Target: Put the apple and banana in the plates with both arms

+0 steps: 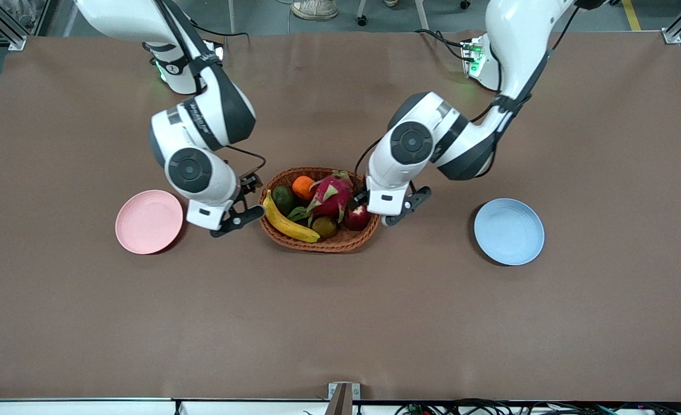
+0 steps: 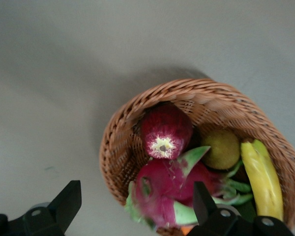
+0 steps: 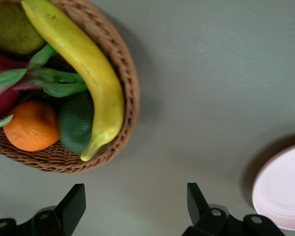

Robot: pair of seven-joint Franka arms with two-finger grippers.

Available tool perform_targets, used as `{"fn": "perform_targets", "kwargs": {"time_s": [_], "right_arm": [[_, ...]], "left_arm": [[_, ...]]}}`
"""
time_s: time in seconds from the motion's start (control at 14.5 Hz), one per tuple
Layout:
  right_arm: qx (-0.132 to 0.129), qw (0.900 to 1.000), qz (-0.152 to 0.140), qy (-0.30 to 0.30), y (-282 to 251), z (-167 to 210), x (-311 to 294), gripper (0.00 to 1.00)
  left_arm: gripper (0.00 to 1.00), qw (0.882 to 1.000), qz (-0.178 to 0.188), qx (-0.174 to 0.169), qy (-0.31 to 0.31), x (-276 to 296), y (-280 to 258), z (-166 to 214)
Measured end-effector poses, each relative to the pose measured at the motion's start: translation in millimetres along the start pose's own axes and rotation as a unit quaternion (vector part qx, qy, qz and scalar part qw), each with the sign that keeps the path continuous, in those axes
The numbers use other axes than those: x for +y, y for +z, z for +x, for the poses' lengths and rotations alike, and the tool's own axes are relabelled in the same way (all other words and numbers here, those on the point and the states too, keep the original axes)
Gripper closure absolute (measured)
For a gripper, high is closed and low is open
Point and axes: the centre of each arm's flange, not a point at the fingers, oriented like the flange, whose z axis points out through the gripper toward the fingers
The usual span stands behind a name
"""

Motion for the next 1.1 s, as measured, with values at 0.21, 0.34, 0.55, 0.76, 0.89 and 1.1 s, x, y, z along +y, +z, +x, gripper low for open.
{"fn": "perform_targets", "kwargs": {"time_s": [0.21,0.34,0.55,0.76,0.89,1.1], "right_arm": [[-0.012,1.000,-0.003,-0.011,23,8,-16,0.19],[-0.018,1.000,-0.002,-0.010,34,11,-16,0.23],[-0.020,1.000,-0.003,-0.012,41,14,-18,0.25],[-0.023,1.000,0.011,-0.011,46,15,-27,0.25],[-0.024,1.000,0.016,-0.012,48,15,-31,0.25],[-0.026,0.999,0.019,-0.013,51,16,-35,0.25]], "left_arm": [[0.00,1.000,-0.001,-0.003,-0.025,0,27,5],[0.00,0.999,-0.002,-0.006,-0.038,0,40,5],[0.00,0.998,-0.013,-0.010,-0.057,3,61,4],[0.02,0.997,-0.024,-0.015,-0.070,7,78,1],[0.06,0.997,-0.024,-0.016,-0.072,7,85,2],[0.08,0.997,-0.024,-0.016,-0.074,7,88,4]]}}
